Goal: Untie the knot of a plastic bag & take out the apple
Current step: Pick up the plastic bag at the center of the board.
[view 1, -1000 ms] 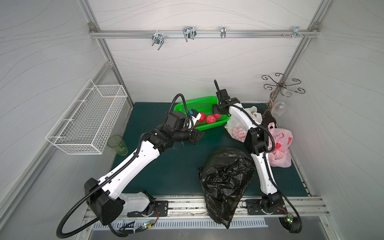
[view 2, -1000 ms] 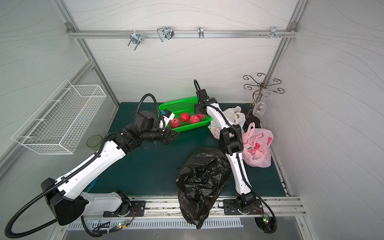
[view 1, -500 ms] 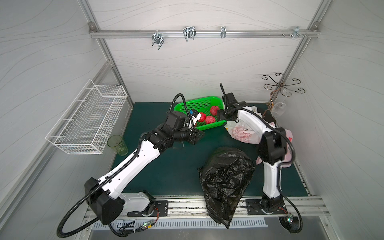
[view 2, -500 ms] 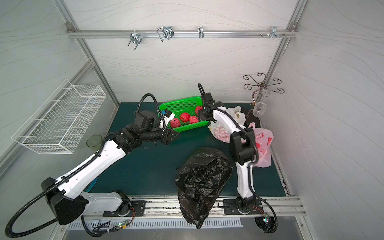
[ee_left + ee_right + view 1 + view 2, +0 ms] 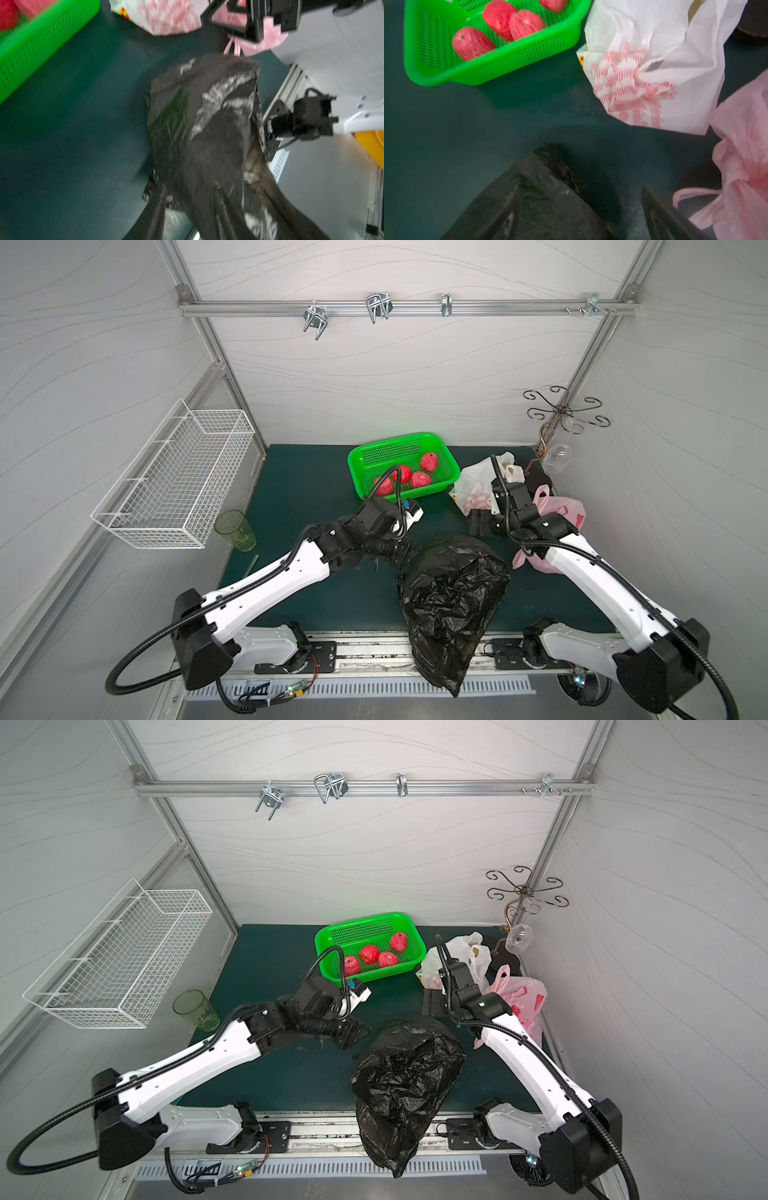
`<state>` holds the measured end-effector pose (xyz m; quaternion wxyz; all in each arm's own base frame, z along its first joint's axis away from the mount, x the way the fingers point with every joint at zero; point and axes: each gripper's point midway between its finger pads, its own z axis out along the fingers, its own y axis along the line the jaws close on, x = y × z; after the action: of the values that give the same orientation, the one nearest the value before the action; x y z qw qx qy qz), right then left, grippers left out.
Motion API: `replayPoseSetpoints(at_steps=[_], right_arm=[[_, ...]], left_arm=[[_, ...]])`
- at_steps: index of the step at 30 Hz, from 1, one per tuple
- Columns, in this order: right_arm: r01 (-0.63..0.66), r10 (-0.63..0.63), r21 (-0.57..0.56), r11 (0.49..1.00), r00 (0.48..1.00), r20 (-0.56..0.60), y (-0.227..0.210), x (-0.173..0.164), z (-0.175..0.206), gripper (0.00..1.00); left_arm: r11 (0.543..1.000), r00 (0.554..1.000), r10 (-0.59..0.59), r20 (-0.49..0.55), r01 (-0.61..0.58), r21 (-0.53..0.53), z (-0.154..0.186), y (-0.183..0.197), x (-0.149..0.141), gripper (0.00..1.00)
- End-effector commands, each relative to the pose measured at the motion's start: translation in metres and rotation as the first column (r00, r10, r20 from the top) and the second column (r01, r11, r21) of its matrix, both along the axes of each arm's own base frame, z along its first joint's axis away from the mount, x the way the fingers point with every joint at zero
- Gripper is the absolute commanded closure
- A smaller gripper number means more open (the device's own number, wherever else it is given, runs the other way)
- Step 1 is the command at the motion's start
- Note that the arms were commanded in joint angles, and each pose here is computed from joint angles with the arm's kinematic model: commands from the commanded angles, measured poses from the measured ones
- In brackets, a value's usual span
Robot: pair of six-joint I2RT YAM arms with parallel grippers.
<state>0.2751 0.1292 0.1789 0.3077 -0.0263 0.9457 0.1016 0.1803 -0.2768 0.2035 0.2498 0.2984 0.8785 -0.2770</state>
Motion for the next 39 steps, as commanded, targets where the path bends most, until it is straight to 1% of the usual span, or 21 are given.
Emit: replayPoseSetpoints(at_steps=[1,3,5,6,8,9,11,14,16,17,19,22,25,28,31,35,39], right_arm=[[0.008,-0.008,0.028,1.0,1.0,-0.02,-0.003,-0.01,-0.008,0.08],[-0.005,0.006,0.038,0.999,0.999,-0.041,0.0,-0.015,-0.016,0.08],[-0.029,0.033,0.062,0.998,0.997,-0.072,0.005,-0.022,-0.027,0.08],[-0.043,0.049,0.074,0.996,0.996,-0.08,0.008,-0.026,-0.03,0.09],[-0.07,0.079,0.096,0.993,0.993,-0.089,0.015,-0.035,-0.036,0.1],[-0.081,0.09,0.097,0.992,0.992,-0.093,0.017,-0.039,-0.038,0.1],[-0.099,0.108,0.095,0.991,0.989,-0.099,0.02,-0.048,-0.043,0.11],[-0.125,0.136,0.099,0.987,0.984,-0.116,0.023,-0.061,-0.051,0.14],[-0.155,0.17,0.117,0.981,0.977,-0.13,0.029,-0.072,-0.058,0.16],[-0.168,0.184,0.119,0.979,0.973,-0.139,0.031,-0.077,-0.062,0.17],[-0.187,0.206,0.123,0.975,0.964,-0.168,0.034,-0.092,-0.073,0.19],[-0.21,0.236,0.145,0.967,0.951,-0.199,0.041,-0.115,-0.085,0.23],[-0.243,0.278,0.175,0.954,0.936,-0.218,0.052,-0.138,-0.094,0.25],[-0.262,0.311,0.223,0.939,0.924,-0.222,0.063,-0.152,-0.101,0.25],[-0.267,0.336,0.29,0.919,0.915,-0.223,0.077,-0.156,-0.106,0.26],[-0.293,0.376,0.337,0.895,0.9,-0.218,0.094,-0.155,-0.107,0.25],[-0.333,0.419,0.397,0.855,0.896,-0.15,0.107,-0.152,-0.091,0.21]], left_arm=[[0.993,0.992,0.117,-0.056,-0.115,0.038,-0.02,0.03,-0.024,0.64],[0.991,0.987,0.128,-0.092,-0.124,0.049,-0.032,0.039,-0.047,0.65],[0.994,0.984,0.113,-0.138,-0.111,0.017,-0.042,0.035,-0.07,0.65],[0.995,0.983,0.097,-0.155,-0.098,-0.004,-0.047,0.03,-0.078,0.64],[0.998,0.984,0.042,-0.174,-0.051,-0.046,-0.064,0.013,-0.098,0.58],[0.997,0.984,0.015,-0.178,-0.028,-0.069,-0.071,0.005,-0.106,0.56],[0.994,0.979,-0.04,-0.201,0.018,-0.112,-0.086,-0.015,-0.122,0.56],[0.989,0.976,-0.079,-0.202,0.051,-0.141,-0.103,-0.043,-0.132,0.56],[0.988,0.98,-0.053,-0.19,0.024,-0.153,-0.111,-0.061,-0.124,0.56],[0.99,0.984,-0.034,-0.177,0.009,-0.142,-0.115,-0.068,-0.119,0.56],[0.993,0.992,-0.011,-0.127,-0.004,-0.12,-0.114,-0.085,-0.106,0.55],[0.995,0.996,0.006,-0.094,-0.015,-0.095,-0.109,-0.102,-0.087,0.55],[0.99,0.994,0.038,-0.107,-0.052,-0.128,-0.105,-0.11,-0.065,0.55],[0.985,0.993,0.042,-0.108,-0.06,-0.163,-0.099,-0.117,-0.047,0.57],[0.985,0.993,0.037,-0.109,-0.054,-0.164,-0.099,-0.123,-0.035,0.57],[0.984,0.99,0.042,-0.132,-0.064,-0.164,-0.109,-0.128,-0.024,0.57],[0.984,0.987,0.059,-0.147,-0.082,-0.156,-0.124,-0.131,-0.015,0.57]])
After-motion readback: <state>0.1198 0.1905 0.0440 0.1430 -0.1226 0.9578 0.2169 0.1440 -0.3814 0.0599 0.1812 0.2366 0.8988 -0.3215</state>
